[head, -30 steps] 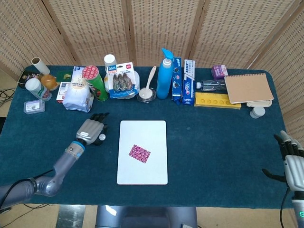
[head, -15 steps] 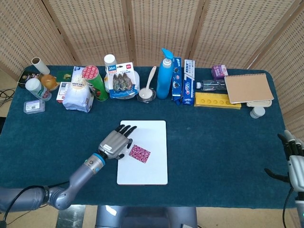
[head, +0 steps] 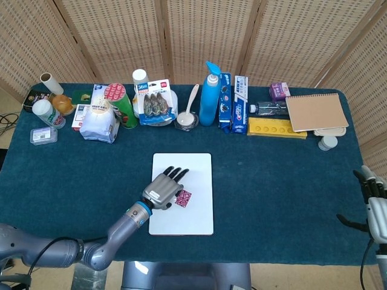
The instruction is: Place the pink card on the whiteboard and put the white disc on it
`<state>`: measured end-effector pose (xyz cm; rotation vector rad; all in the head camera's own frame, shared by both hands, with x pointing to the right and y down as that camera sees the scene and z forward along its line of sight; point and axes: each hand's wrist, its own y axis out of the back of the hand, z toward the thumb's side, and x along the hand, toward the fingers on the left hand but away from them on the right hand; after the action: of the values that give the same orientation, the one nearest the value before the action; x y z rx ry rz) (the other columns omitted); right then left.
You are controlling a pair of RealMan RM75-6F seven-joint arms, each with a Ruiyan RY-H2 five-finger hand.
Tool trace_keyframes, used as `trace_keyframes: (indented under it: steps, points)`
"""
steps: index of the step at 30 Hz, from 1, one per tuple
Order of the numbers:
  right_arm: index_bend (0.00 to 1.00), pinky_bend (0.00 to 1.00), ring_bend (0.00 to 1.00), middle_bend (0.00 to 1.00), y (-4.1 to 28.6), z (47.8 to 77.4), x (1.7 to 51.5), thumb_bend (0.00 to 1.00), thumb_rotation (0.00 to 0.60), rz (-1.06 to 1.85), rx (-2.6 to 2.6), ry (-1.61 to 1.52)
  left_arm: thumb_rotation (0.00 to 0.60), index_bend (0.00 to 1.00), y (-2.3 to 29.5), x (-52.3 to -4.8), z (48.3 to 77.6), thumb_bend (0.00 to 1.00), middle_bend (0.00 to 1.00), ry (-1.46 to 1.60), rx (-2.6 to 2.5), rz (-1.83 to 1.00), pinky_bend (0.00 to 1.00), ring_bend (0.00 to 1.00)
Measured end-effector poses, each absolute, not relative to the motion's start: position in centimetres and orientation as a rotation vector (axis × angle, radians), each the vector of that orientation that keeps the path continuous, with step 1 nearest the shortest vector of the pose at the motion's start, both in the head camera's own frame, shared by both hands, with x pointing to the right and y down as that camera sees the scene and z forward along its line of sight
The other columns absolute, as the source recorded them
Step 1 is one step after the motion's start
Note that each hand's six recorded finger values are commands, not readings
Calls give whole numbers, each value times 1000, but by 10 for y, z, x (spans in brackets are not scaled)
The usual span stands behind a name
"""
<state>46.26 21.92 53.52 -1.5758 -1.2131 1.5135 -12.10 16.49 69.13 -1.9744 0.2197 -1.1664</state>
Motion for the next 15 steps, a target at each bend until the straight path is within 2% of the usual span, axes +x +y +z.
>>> trace_keyframes:
  steps: [13, 15]
  points:
    - [0, 0, 0, 0, 219, 536, 462, 0, 600, 1513, -1582, -1211, 600, 596, 156, -114, 708, 260, 0, 241, -1944, -1241, 63, 0]
    - [0, 0, 0, 0, 220, 536, 462, 0, 600, 1513, -1583, -1213, 600, 544, 156, -113, 711, 256, 0, 239, -1945, -1251, 63, 0]
